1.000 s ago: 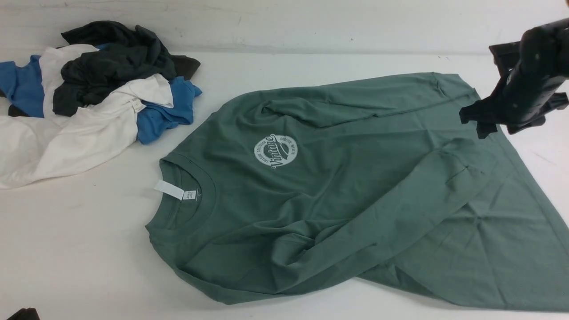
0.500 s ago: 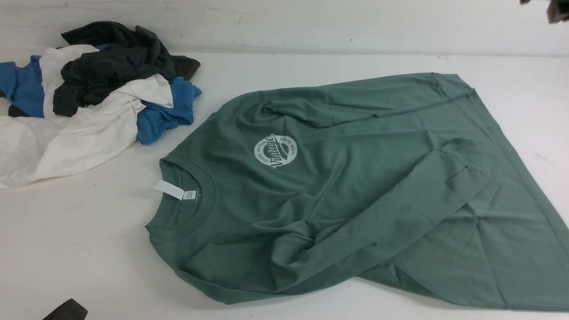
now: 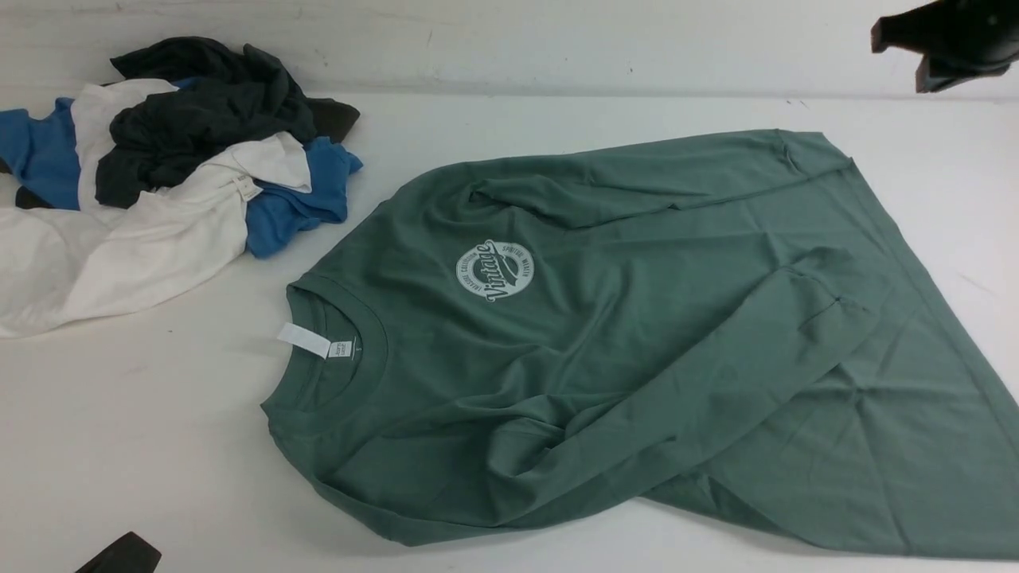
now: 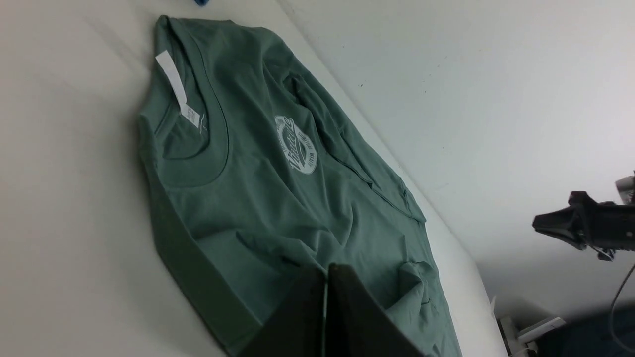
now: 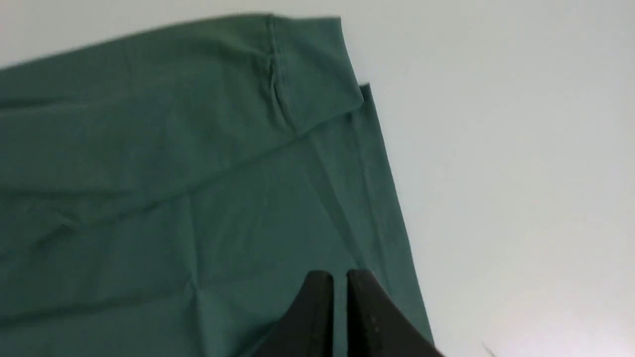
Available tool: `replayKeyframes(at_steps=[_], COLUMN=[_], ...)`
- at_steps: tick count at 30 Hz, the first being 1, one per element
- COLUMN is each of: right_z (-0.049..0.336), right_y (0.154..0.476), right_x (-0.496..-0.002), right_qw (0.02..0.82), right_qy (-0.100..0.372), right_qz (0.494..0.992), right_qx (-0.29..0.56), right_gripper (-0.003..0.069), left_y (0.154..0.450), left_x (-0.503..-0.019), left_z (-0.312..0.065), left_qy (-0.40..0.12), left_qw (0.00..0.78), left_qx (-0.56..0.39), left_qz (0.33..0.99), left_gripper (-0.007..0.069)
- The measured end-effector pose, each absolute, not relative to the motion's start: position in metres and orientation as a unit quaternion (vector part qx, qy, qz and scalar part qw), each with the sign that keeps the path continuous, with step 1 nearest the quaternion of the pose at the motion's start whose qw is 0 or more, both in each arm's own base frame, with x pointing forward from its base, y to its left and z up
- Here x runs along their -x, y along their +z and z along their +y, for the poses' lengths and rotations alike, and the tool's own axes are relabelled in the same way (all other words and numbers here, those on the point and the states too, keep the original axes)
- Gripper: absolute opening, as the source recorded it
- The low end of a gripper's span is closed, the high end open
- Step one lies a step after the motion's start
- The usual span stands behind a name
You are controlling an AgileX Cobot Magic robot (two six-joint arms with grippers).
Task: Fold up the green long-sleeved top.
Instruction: Hold the cuff closest to the cuff with your right arm
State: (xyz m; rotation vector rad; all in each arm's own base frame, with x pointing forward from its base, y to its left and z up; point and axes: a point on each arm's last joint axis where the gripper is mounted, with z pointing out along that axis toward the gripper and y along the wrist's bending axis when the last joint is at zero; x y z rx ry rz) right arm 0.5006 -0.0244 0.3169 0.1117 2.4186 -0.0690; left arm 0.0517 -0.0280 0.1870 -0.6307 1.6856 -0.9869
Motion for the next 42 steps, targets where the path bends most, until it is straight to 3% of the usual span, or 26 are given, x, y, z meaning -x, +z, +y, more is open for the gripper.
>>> replayKeyframes(at_steps=[2, 5, 10, 14, 22, 33, 40, 42], right_z=[-0.031, -0.044, -0.053, -0.054, -0.056, -0.056, -0.045, -0.036], right_y=[0.307, 0.274, 0.218, 0.181, 0.130, 0.118, 0.115, 0.115], right_x=[-0.514, -0.544, -0.573, -0.584, -0.595, -0.599, -0.601, -0.602], right_qw=[0.370, 0.408, 0.439, 0.440, 0.459, 0.481, 0.489, 0.493], right_qy=[-0.004, 0.043, 0.071, 0.080, 0.093, 0.101, 0.086, 0.081], right_qz=[0.927, 0.908, 0.889, 0.886, 0.871, 0.855, 0.859, 0.860], right_qx=[-0.057, -0.086, -0.109, -0.122, -0.150, -0.164, -0.124, -0.104], right_gripper=[0.0091, 0.0215, 0.0365, 0.0407, 0.0417, 0.0409, 0.0318, 0.0253], left_y=[0.187, 0.187, 0.187, 0.186, 0.185, 0.185, 0.185, 0.185], left_x=[-0.052, -0.052, -0.052, -0.051, -0.050, -0.050, -0.050, -0.050], left_z=[-0.028, -0.028, -0.028, -0.030, -0.031, -0.032, -0.032, -0.032], left_qy=[-0.411, -0.411, -0.407, -0.407, -0.409, -0.410, -0.411, -0.412], left_qw=[0.518, 0.518, 0.520, 0.515, 0.509, 0.507, 0.506, 0.504], left_qx=[0.263, 0.263, 0.256, 0.247, 0.242, 0.240, 0.241, 0.240], left_qz=[0.702, 0.702, 0.706, 0.713, 0.718, 0.720, 0.719, 0.720], left_gripper=[-0.0003, -0.0003, -0.0003, -0.0003, -0.0003, -0.0003, -0.0003, -0.0003])
